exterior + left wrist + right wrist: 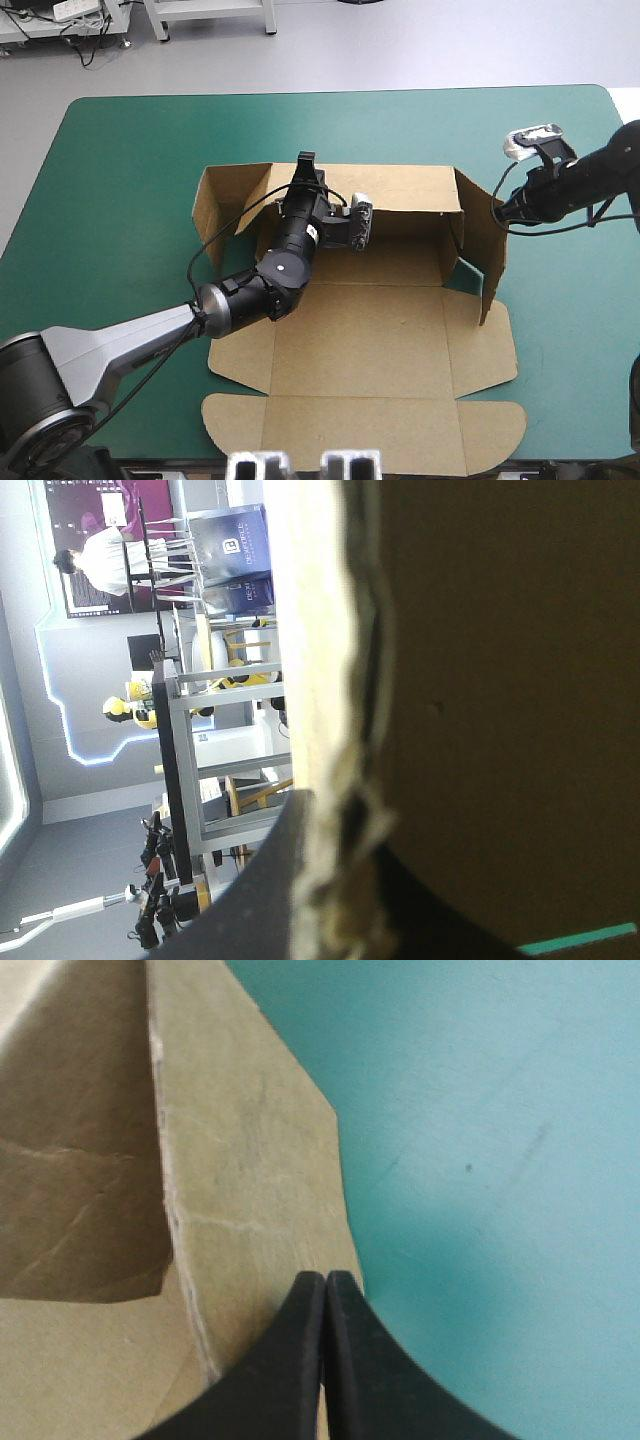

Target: Fold the box

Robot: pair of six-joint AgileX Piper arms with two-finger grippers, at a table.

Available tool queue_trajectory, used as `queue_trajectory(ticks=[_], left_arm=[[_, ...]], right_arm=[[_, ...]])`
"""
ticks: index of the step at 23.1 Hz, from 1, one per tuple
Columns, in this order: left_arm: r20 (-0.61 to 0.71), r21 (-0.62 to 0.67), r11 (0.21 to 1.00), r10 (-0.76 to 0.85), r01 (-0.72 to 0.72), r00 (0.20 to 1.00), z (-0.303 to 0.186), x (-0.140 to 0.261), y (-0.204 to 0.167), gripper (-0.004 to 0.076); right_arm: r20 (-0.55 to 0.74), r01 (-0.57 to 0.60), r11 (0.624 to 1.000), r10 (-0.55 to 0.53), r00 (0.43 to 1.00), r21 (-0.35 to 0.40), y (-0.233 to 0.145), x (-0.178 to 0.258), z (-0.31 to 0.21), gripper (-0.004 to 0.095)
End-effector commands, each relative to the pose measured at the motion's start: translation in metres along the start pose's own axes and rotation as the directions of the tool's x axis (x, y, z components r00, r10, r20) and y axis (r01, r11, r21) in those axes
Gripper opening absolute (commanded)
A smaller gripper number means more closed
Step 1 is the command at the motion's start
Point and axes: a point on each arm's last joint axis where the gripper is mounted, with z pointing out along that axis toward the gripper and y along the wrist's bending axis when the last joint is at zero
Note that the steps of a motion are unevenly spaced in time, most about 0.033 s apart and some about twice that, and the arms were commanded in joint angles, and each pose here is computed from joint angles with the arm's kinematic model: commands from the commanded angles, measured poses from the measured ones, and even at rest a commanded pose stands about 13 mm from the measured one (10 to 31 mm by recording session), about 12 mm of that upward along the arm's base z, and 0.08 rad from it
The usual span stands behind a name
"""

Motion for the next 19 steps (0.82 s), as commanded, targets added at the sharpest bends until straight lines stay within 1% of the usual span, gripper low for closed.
queue_trajectory(ticks=[1,2,3,4,5,6,8,9,11,13,15,17,19], left_arm=[[-0.005,0.01,0.998,-0.065,0.065,0.998,-0.005,0.001,0.004,-0.001],[-0.005,0.01,0.998,-0.065,0.065,0.998,-0.005,0.001,0.004,-0.001],[-0.005,0.01,0.998,-0.065,0.065,0.998,-0.005,0.001,0.004,-0.001],[-0.005,0.01,0.998,-0.065,0.065,0.998,-0.005,0.001,0.004,-0.001],[-0.005,0.01,0.998,-0.065,0.065,0.998,-0.005,0.001,0.004,-0.001],[-0.005,0.01,0.998,-0.065,0.065,0.998,-0.005,0.001,0.004,-0.001],[-0.005,0.01,0.998,-0.065,0.065,0.998,-0.005,0.001,0.004,-0.001],[-0.005,0.01,0.998,-0.065,0.065,0.998,-0.005,0.001,0.004,-0.001],[-0.005,0.01,0.998,-0.065,0.065,0.998,-0.005,0.001,0.004,-0.001],[-0.009,0.008,0.998,-0.065,0.065,0.998,-0.005,0.001,0.004,-0.001],[-0.011,0.008,0.998,-0.065,0.065,0.998,-0.005,0.001,0.004,-0.001],[-0.013,0.007,0.998,-0.065,0.065,0.998,-0.005,0.002,0.004,-0.001],[-0.013,0.007,0.998,-0.065,0.065,0.998,-0.005,0.002,0.004,-0.001]], right_arm=[[0.183,0.043,0.999,-0.041,0.982,-0.01,0.006,-0.001,-0.009,-0.0024],[0.232,0.058,0.998,-0.048,0.972,-0.038,0.005,0.004,0.004,-0.0024],[0.254,0.062,0.997,-0.047,0.966,-0.053,0.005,0.007,0.011,-0.0024],[0.295,0.065,0.994,-0.036,0.955,-0.092,0.007,0.012,0.022,-0.0024],[0.34,0.122,0.985,-0.074,0.937,-0.121,0.01,0.017,0.03,-0.0023],[0.364,0.134,0.982,-0.077,0.928,-0.135,0.013,0.017,0.031,-0.0022],[0.408,0.207,0.967,-0.131,0.904,-0.148,0.019,0.024,0.034,-0.0023],[0.419,0.237,0.961,-0.159,0.894,-0.143,0.022,0.028,0.035,-0.0023],[0.401,0.28,0.952,-0.209,0.892,-0.127,0.027,0.038,0.036,-0.0023],[0.364,0.31,0.947,-0.262,0.894,-0.08,0.029,0.045,0.033,-0.0013],[0.338,0.335,0.941,-0.301,0.892,-0.047,0.029,0.047,0.03,0.0028],[0.331,0.341,0.939,-0.31,0.891,-0.04,0.029,0.048,0.03,0.0101],[0.32,0.352,0.935,-0.32,0.892,-0.045,0.029,0.049,0.03,0.0215]])
